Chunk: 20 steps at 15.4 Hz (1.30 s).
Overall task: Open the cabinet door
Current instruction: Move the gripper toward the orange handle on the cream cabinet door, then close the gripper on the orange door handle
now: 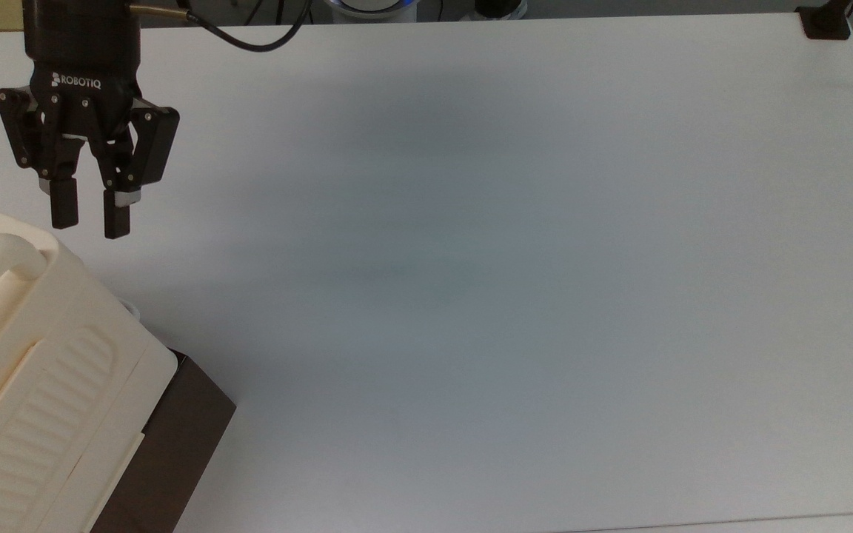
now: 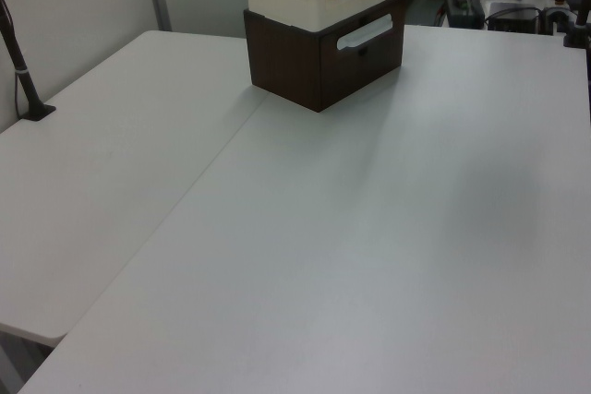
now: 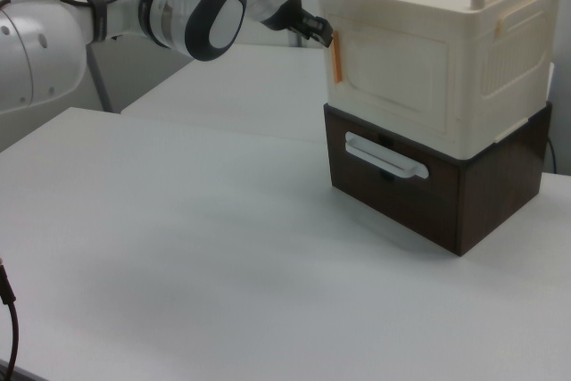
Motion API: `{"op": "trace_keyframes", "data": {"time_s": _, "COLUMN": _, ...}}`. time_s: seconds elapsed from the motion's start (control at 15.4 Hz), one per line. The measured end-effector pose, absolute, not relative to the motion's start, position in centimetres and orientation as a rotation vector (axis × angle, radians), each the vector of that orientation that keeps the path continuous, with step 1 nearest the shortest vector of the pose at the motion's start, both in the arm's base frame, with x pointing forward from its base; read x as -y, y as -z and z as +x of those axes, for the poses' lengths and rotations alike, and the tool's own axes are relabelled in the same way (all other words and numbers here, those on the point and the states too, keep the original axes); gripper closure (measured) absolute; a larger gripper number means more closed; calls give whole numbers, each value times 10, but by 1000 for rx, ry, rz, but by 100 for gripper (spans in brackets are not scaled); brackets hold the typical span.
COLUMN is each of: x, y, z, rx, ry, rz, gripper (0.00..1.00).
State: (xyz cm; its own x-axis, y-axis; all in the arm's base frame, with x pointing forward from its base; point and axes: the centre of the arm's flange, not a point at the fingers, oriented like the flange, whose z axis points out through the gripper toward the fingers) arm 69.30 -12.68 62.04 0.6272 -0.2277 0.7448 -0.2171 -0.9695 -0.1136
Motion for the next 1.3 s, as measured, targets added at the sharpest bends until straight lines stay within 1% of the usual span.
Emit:
{"op": "trace_keyframes", "data": {"time_s": 0.19, "x": 133, "y": -620, "z": 693, "rx": -397, "ry": 1314, "rz": -2824, "gripper": 55}}
{"op": "trace_keyframes", "data": {"time_s": 0.58, "x": 143, "y": -610, "z": 700, "rx": -413, "ry": 1386, "rz": -2812, "gripper": 57}}
{"op": "trace_keyframes", "data": {"time_s": 0.84, "x": 141, "y": -608, "z": 703, "rx": -378, "ry": 1414, "rz": -2837, "gripper": 62}}
{"op": "trace_keyframes", "data": {"time_s": 1.04, "x": 133, "y": -609, "z": 705, "rx": -359, "ry": 1419, "rz": -2833, "gripper": 87}}
{"op": "trace_keyframes", "data": {"time_s": 1.3, "x": 133, "y": -609, "z": 704, "rx": -360, "ry": 1419, "rz": -2833, "gripper": 87}}
